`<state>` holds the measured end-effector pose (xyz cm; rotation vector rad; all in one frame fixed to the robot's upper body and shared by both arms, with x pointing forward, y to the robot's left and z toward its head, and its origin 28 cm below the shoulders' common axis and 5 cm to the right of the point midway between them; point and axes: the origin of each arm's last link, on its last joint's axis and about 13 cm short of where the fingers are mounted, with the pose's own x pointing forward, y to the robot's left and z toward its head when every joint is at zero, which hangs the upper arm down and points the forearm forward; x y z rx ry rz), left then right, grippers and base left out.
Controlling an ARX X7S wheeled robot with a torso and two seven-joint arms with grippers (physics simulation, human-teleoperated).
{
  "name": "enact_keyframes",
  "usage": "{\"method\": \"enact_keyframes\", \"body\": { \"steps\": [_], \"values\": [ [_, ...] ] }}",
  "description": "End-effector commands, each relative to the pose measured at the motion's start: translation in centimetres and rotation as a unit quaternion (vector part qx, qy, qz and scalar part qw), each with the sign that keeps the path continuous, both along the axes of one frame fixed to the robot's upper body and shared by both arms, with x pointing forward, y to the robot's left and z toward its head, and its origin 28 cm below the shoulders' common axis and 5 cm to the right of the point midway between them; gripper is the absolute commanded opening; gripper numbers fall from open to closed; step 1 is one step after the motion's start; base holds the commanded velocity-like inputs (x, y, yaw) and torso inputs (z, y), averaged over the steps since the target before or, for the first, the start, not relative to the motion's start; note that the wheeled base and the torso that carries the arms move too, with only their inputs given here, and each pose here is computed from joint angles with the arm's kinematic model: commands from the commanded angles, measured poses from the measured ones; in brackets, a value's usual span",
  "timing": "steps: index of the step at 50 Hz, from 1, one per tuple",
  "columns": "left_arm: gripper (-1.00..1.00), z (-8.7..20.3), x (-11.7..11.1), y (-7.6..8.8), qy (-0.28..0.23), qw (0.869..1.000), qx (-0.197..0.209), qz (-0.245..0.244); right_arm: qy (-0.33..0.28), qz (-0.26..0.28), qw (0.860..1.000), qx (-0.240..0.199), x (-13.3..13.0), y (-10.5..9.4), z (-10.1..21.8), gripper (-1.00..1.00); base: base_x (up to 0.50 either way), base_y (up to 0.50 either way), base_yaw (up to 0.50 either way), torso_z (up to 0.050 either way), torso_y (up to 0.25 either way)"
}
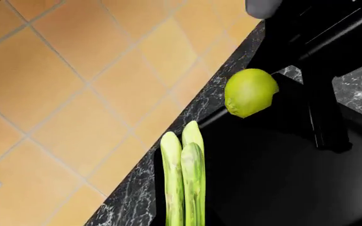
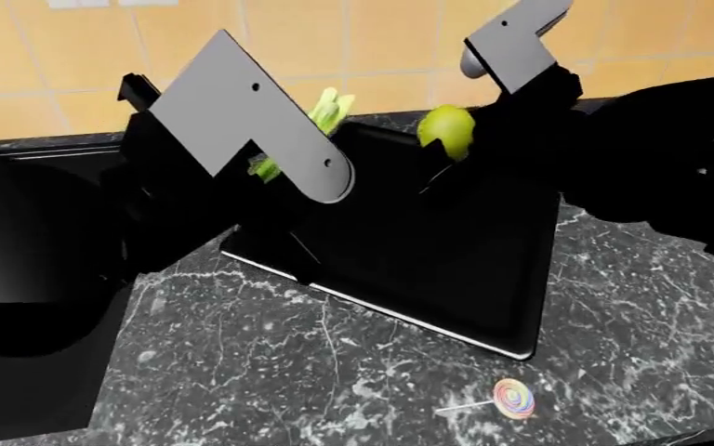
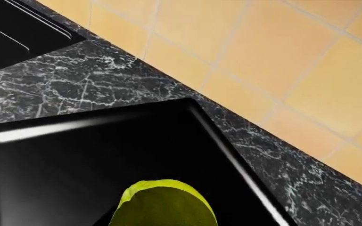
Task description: Pick up the fruits and vegetables and place them in the sink. Turn on the sink faucet to wash them. Then turn the sink off and put them in the tray.
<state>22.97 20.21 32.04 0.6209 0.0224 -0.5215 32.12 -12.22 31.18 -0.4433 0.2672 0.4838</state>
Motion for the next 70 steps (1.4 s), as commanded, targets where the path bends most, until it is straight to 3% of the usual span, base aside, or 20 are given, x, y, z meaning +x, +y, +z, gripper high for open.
{"method": "enact_keyframes", "body": {
  "steps": [1,25,57,58,70],
  "values": [
    [-1.00,0.8,0.5,-0.3,-0.002,1.000,0.000,0.007,0.049,-0.007,0.998,-0.043,1.8,0.3,-0.5,-1.00,0.00,0.00,0.00,0.000,0.000],
    [-1.00,0.4,0.5,-0.6,-0.001,1.000,0.007,0.004,0.109,-0.019,0.988,-0.103,3.1,0.5,-1.5,-1.00,0.00,0.00,0.00,0.000,0.000],
    [-1.00,0.1,0.7,-0.5,0.003,1.000,0.010,0.003,0.133,-0.010,0.983,-0.125,3.5,0.5,-2.2,-1.00,0.00,0.00,0.00,0.000,0.000],
    [-1.00,0.1,0.7,-0.5,0.003,1.000,0.010,0.003,0.133,-0.010,0.983,-0.126,3.5,0.5,-2.3,1.00,0.00,0.00,0.00,0.000,0.000],
    [-1.00,-0.2,0.8,-0.5,0.006,1.000,0.011,0.001,0.140,0.000,0.982,-0.125,3.4,0.7,-2.6,1.00,0.00,0.00,0.00,0.000,0.000]
  ]
}}
